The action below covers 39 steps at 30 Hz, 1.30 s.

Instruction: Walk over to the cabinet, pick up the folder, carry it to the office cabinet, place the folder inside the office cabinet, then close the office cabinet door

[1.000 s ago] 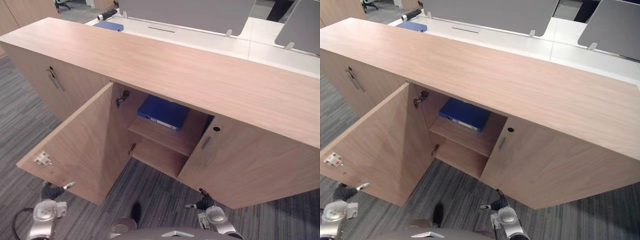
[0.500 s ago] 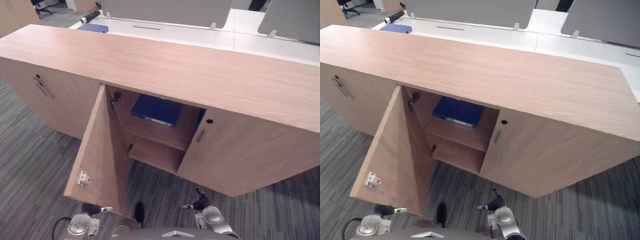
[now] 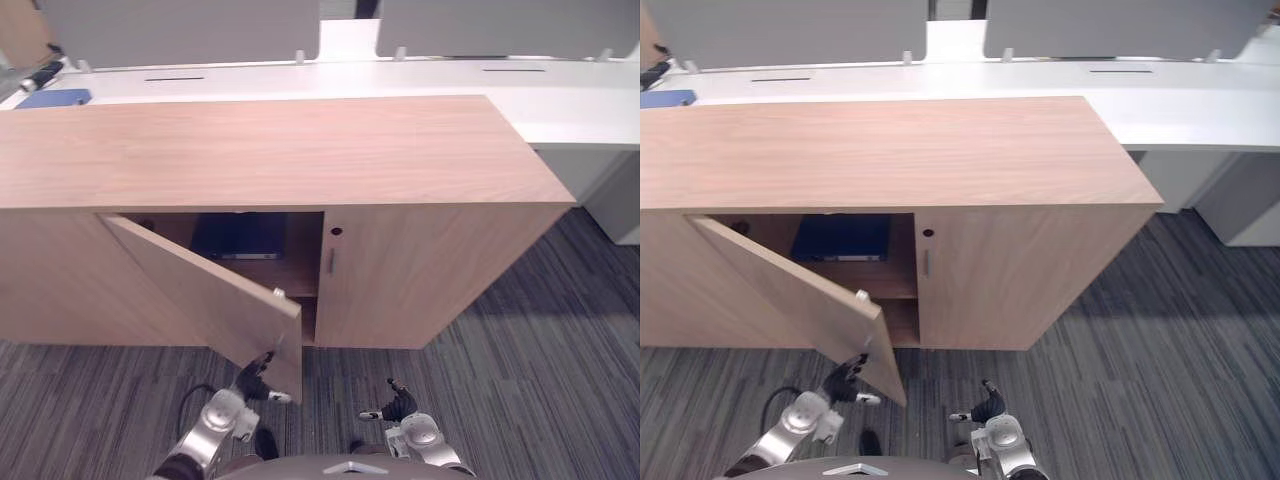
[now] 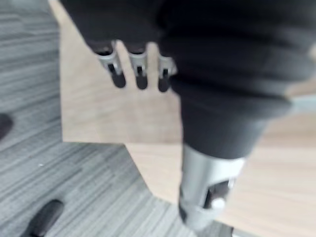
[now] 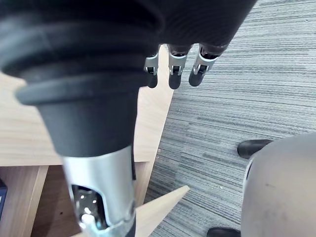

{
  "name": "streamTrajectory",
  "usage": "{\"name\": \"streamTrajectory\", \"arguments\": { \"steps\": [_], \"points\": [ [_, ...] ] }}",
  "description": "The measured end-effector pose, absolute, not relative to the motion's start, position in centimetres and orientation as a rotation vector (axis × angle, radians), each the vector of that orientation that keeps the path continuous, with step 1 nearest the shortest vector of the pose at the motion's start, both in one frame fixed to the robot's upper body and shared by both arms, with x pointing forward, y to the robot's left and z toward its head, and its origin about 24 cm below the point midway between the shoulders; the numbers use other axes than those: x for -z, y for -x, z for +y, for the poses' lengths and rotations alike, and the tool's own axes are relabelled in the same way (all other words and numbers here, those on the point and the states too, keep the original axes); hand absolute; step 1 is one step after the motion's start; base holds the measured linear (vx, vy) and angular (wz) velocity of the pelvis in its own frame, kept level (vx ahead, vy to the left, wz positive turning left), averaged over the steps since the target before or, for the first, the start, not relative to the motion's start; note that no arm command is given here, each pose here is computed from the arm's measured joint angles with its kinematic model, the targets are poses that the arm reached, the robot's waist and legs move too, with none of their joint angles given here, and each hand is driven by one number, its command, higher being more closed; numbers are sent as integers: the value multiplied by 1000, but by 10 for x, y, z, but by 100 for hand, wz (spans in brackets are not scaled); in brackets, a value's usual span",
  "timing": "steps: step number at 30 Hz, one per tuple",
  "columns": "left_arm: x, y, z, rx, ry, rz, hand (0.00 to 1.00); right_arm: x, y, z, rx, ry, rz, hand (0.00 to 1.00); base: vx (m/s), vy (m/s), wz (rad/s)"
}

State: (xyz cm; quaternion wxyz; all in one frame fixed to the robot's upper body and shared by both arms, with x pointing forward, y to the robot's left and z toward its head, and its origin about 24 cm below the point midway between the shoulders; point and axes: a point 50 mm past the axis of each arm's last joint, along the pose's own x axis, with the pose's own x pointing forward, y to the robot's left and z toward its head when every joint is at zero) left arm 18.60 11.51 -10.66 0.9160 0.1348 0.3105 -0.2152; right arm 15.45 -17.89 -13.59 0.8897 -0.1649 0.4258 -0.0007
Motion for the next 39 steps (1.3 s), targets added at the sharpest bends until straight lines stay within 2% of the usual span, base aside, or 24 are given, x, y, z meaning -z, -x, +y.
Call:
{"name": "streamTrajectory", "arguments": {
  "steps": [4, 14, 21, 28, 39],
  "points": [
    [96, -200, 96, 504, -278, 576, 0, 136, -155, -178, -1, 343, 885, 0, 69, -46, -21],
    [88, -210, 97, 458, -265, 531, 0, 140, -150, -178, 2, 339, 912, 0, 27, -37, 2],
    [98, -204, 144, 191, -208, 604, 0, 142, -148, -178, 36, 300, 932, 0, -55, -25, 24],
    [126, -162, 187, -27, -174, 793, 0, 147, -138, -177, 79, 233, 977, 0, 16, -2, 23],
    [147, -120, 213, -169, -167, 981, 0, 154, -130, -180, 105, 205, 1035, 0, 45, -27, 7]
  ]
}}
